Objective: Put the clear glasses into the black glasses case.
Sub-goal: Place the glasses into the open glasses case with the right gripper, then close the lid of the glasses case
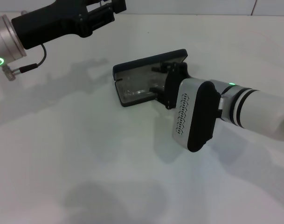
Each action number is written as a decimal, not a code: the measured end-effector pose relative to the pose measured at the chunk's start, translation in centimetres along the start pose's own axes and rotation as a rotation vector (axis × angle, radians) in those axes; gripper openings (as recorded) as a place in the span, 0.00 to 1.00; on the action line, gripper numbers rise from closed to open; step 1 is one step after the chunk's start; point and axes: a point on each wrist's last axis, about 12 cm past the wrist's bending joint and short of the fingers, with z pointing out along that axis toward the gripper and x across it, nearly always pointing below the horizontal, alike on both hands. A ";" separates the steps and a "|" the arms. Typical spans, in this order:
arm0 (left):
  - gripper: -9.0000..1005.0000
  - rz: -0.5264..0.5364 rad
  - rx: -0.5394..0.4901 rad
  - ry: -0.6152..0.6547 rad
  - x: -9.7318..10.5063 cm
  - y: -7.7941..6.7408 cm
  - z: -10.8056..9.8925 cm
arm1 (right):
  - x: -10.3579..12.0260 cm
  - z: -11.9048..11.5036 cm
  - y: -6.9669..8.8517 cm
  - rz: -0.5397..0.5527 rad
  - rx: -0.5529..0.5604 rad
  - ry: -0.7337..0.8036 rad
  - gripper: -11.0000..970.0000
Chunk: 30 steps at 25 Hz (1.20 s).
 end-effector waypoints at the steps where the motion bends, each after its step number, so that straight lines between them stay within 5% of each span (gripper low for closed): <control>1: 0.50 0.000 0.000 0.000 0.0 0.0 0.0 | -0.1 0.0 0.0 0.003 -0.011 -0.005 0.41; 3: 0.50 0.002 -0.001 0.001 0.0 0.0 0.0 | -0.1 0.0 0.1 0.004 -0.021 -0.007 0.49; 10: 0.50 0.006 -0.005 0.005 0.0 0.1 -0.3 | -0.8 -0.5 0.2 0.054 -0.106 -0.055 0.48; 18: 0.51 0.027 -0.018 -0.002 0.3 0.0 -0.1 | 1.0 -4.7 -4.4 0.346 -0.334 -0.274 0.48; 24: 0.51 -0.006 -0.113 0.017 1.5 0.8 0.3 | 5.7 -8.6 -7.1 0.596 -0.220 -0.459 0.48; 30: 0.51 -0.031 -0.242 0.121 3.0 2.5 2.7 | 10.7 -12.1 -7.8 0.886 0.087 -0.623 0.48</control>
